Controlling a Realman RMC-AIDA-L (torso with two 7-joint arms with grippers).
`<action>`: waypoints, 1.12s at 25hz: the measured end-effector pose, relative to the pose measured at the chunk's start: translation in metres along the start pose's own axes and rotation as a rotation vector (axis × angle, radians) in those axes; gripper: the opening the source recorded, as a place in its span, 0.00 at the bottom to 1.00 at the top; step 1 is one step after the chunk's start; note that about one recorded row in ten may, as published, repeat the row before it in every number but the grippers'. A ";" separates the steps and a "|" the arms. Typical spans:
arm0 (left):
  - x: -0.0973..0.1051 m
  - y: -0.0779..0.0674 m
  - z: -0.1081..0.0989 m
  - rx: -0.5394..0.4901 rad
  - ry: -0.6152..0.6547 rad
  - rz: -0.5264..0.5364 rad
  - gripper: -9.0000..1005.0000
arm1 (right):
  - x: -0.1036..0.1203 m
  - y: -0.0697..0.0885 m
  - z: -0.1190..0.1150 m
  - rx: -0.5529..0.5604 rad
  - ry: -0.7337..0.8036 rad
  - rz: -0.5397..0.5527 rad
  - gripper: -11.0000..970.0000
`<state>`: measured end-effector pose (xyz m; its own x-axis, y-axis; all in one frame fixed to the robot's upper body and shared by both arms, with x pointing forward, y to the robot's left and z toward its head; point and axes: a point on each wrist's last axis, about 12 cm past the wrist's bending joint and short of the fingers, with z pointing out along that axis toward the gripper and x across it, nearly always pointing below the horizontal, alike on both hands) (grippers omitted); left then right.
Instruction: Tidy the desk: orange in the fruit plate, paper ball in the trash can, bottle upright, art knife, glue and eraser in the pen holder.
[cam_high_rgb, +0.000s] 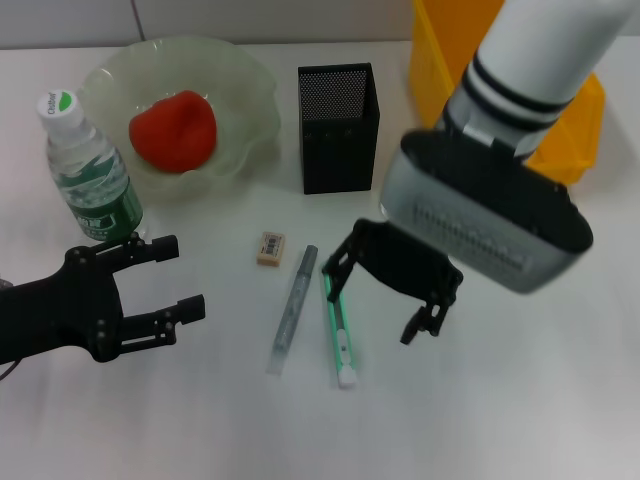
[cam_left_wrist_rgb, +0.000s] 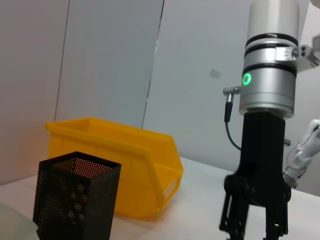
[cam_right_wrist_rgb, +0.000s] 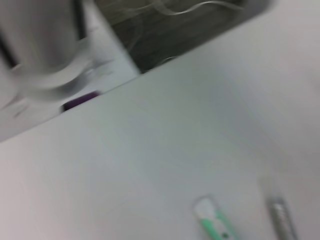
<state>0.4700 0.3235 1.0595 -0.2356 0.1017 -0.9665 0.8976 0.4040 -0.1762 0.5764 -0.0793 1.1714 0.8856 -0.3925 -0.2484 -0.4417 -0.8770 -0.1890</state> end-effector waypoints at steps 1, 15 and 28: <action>0.000 0.000 0.000 0.002 0.002 0.001 0.81 | -0.003 -0.001 0.002 -0.015 0.007 -0.032 0.85; 0.006 -0.005 0.002 0.026 0.025 0.002 0.81 | -0.020 -0.011 0.018 -0.048 0.020 -0.223 0.79; 0.007 -0.007 0.002 0.024 0.024 -0.002 0.81 | -0.018 -0.014 0.041 -0.053 0.032 -0.252 0.52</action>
<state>0.4632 0.3198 1.0538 -0.2459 0.1224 -0.9615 0.9059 0.3820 -0.1830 0.5610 -0.0485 1.1394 0.9711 -0.1679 -0.1699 -0.1996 -0.9610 -0.1912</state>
